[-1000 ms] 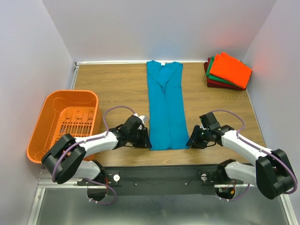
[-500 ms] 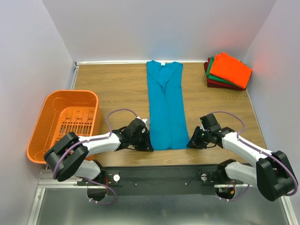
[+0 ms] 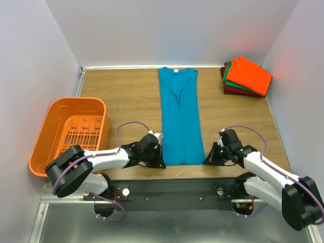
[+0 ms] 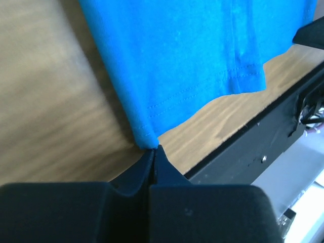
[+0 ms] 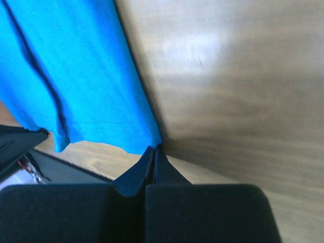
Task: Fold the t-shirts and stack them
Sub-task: Fold the tshirt
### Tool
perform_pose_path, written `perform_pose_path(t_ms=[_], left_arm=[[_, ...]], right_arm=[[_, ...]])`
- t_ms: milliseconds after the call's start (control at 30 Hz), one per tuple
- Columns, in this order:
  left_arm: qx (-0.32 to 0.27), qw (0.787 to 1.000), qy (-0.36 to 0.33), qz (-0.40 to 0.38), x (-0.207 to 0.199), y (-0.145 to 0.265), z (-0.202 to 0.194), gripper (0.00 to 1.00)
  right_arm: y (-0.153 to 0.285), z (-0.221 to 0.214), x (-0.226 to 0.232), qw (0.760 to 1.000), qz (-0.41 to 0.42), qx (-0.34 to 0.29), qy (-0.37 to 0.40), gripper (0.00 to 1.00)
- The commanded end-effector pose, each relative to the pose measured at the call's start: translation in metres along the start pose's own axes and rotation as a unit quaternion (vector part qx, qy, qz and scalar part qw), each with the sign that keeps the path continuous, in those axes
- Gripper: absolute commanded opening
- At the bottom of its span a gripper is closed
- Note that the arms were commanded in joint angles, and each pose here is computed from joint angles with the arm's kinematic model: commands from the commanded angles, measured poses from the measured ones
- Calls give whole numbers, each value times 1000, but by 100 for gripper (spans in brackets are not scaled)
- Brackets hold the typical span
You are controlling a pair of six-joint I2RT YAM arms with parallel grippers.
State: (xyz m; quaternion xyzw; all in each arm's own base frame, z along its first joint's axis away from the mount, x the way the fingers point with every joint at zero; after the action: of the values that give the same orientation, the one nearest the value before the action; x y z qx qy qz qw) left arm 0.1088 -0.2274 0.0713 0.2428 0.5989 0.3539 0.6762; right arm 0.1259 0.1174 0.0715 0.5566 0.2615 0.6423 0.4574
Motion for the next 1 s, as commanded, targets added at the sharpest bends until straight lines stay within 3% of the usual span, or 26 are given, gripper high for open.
perform_pose_path(t_ms=[0, 367, 733, 967], left_arm=[[10, 1000, 5, 22, 11, 2, -21, 0], [-52, 999, -8, -2, -17, 23, -10, 0], [-61, 998, -25, -2, -32, 23, 0, 0], [-104, 993, -53, 18, -47, 18, 35, 0]], right_arm=[[8, -20, -5, 1000, 19, 23, 0, 1], [34, -2, 8, 999, 10, -22, 26, 1], [42, 21, 22, 998, 8, -53, 35, 1], [43, 75, 47, 991, -7, -108, 72, 1]])
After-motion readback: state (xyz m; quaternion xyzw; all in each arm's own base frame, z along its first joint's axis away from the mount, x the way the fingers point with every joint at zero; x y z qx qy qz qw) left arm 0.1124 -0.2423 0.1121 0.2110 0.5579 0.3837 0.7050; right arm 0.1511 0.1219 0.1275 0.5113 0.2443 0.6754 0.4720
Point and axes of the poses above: each gripper's point midway between its finger pads, its own y axis back along the fingers, its own x axis along the line the jaws close on, z = x × y, the point moved 7 cm from there along y, back along the fingers, and after that the axes turned 10 degrees about y, right-handed, at the moved point
